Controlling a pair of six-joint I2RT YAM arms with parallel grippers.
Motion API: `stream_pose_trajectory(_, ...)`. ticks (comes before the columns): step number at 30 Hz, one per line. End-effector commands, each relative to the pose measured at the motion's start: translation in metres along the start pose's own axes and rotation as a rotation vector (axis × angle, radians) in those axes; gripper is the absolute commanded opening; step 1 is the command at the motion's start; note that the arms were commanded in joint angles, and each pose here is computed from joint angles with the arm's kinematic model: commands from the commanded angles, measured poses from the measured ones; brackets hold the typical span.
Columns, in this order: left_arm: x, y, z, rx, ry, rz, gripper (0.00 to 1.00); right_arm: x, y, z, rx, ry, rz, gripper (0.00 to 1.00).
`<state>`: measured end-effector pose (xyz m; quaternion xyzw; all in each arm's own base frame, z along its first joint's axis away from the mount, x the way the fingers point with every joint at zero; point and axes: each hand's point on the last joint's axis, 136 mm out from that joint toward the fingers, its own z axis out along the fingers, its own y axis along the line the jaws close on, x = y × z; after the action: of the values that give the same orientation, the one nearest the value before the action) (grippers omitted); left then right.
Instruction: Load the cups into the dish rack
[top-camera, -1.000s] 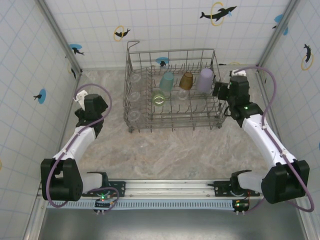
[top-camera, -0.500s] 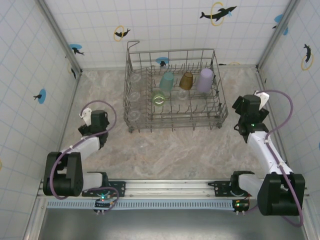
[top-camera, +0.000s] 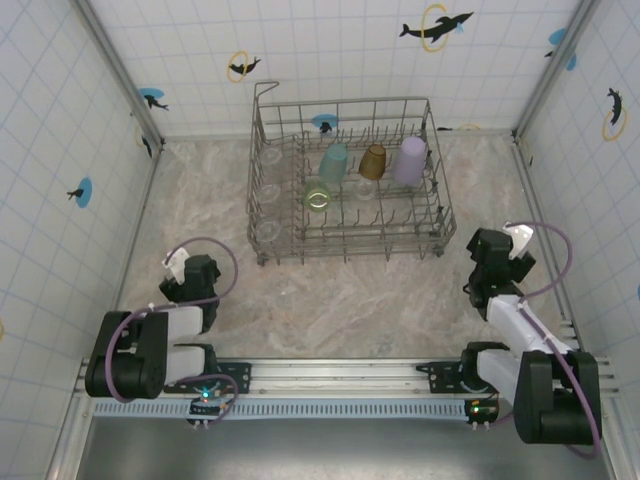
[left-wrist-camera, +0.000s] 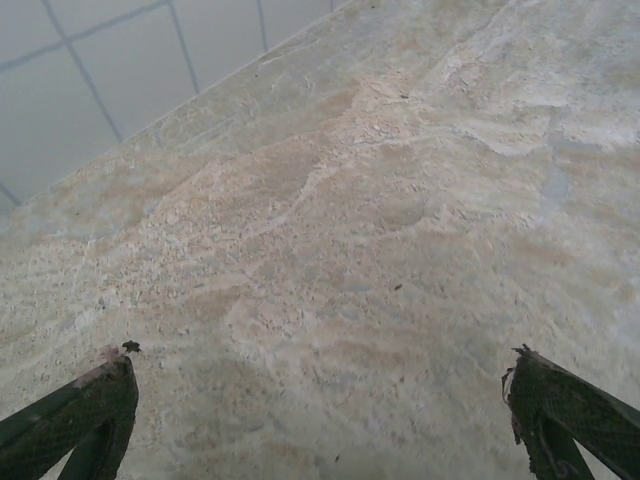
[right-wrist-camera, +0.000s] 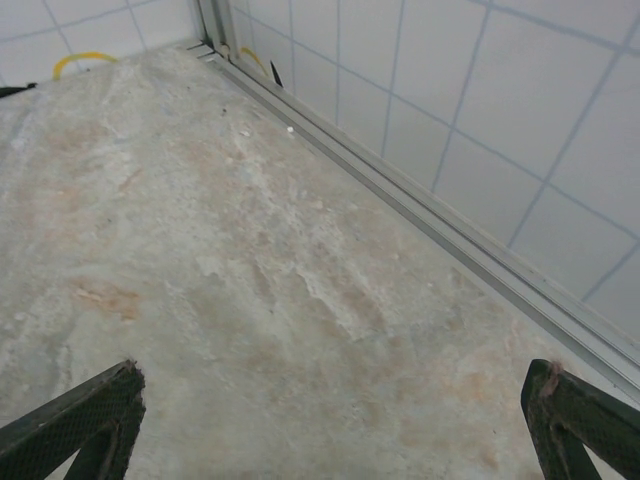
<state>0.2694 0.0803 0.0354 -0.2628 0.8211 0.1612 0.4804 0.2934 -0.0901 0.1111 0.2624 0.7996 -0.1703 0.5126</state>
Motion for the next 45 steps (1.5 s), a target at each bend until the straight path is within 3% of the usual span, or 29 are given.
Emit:
stream_pose_trajectory(1,-0.018,-0.007,-0.006,0.063,-0.105,-0.023,0.97,-0.01,-0.009,0.0,0.037,-0.094,0.017,1.0)
stream_pose_trajectory(7,-0.026,-0.018,-0.005,0.111,-0.142,0.042,0.97,0.012,-0.025,-0.002,0.075,-0.122,0.056,1.0)
stream_pose_trajectory(10,-0.036,-0.022,-0.012,0.151,-0.216,0.056,0.97,0.015,-0.025,-0.005,0.047,-0.16,0.127,1.0)
stream_pose_trajectory(17,-0.043,-0.036,-0.03,0.291,-0.33,0.087,0.97,0.03,-0.011,-0.007,-0.019,-0.153,0.053,1.0)
stream_pose_trajectory(19,-0.031,-0.046,-0.02,0.311,-0.272,0.137,0.98,0.035,-0.011,-0.009,-0.018,-0.153,0.036,1.0)
stream_pose_trajectory(32,-0.034,-0.046,-0.016,0.292,-0.268,0.127,0.98,0.043,0.008,-0.012,-0.111,-0.197,-0.017,1.0)
stream_pose_trajectory(38,-0.033,-0.046,-0.016,0.291,-0.266,0.126,0.98,0.037,0.038,-0.013,-0.09,-0.242,-0.216,1.0)
stream_pose_trajectory(45,-0.033,-0.046,-0.016,0.291,-0.264,0.127,0.98,0.046,0.039,-0.009,-0.182,-0.183,-0.158,1.0)
